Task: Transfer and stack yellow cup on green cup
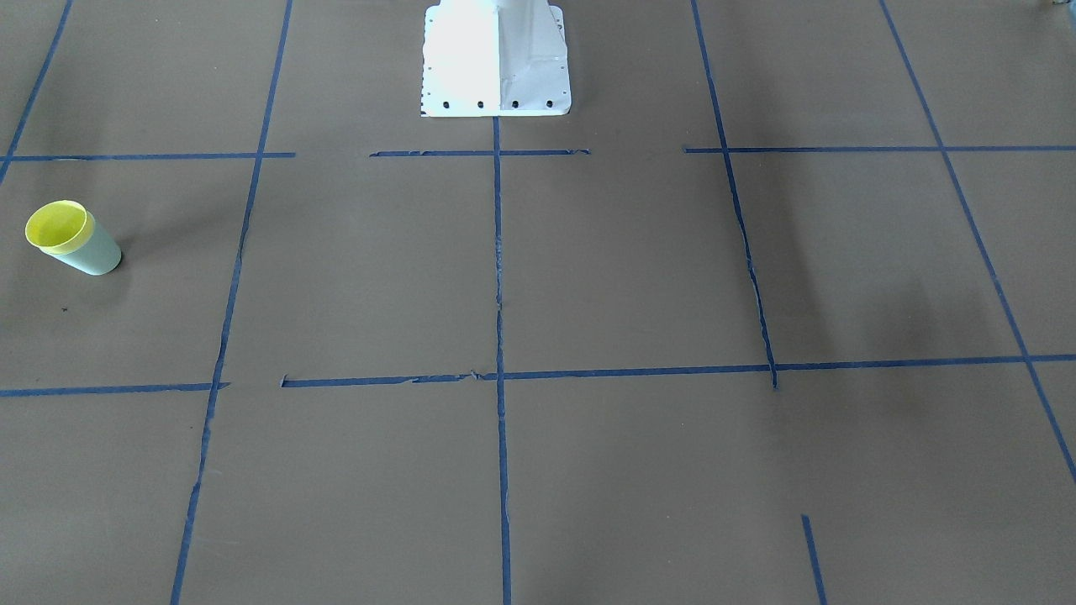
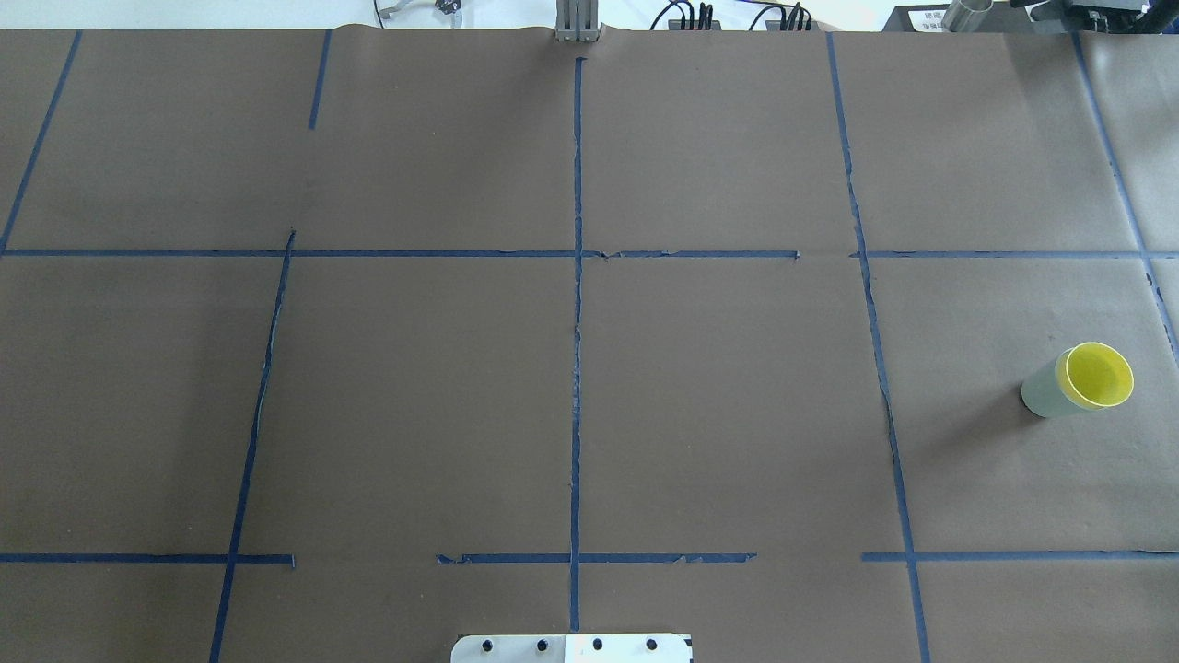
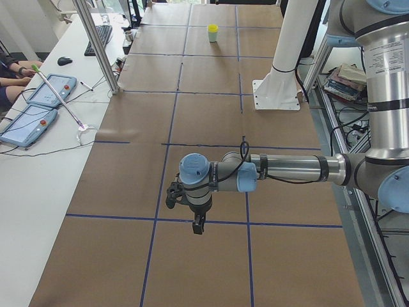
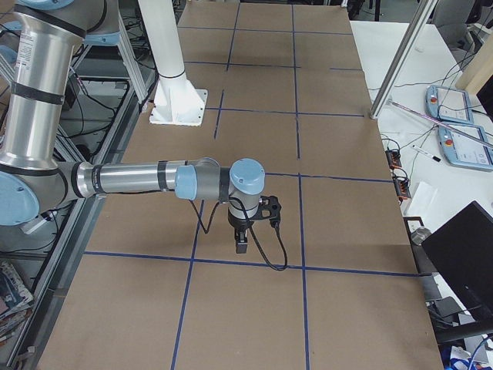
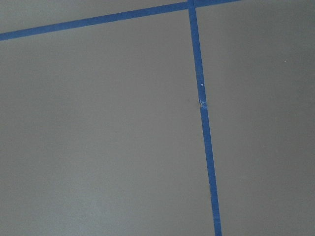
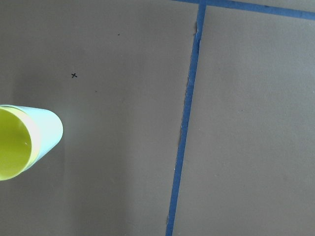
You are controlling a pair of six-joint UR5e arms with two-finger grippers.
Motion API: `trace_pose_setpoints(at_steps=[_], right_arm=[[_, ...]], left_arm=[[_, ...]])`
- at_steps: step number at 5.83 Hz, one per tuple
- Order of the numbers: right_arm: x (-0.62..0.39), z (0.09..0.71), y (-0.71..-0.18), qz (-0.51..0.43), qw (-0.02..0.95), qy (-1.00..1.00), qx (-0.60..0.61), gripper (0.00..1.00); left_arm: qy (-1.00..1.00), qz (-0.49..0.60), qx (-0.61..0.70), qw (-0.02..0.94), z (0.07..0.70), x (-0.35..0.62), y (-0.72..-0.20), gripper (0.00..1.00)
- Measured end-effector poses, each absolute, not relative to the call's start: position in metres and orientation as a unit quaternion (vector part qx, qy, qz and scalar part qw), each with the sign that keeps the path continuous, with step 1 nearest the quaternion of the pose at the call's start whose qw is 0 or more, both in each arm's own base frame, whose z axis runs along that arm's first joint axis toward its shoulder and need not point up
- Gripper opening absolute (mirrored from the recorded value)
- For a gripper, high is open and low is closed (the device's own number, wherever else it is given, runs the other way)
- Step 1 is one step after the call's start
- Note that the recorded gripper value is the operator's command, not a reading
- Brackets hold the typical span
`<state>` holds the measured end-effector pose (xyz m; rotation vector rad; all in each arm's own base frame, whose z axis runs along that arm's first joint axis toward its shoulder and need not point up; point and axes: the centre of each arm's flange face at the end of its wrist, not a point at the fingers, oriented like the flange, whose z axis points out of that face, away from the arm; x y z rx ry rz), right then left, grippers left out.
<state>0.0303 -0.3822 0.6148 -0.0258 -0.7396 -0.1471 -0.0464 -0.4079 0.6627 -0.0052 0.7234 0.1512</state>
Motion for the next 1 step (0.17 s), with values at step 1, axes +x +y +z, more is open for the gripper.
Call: trace_pose_setpoints(at_steps=[1], right_arm=[[0.0303, 0.6148, -0.3822, -0.072, 0.93, -0.361, -0.013, 1.0]], left_arm=[[0.354, 0.074, -0.003, 0.932, 0.6629, -0.0464, -0.4078, 1.0]])
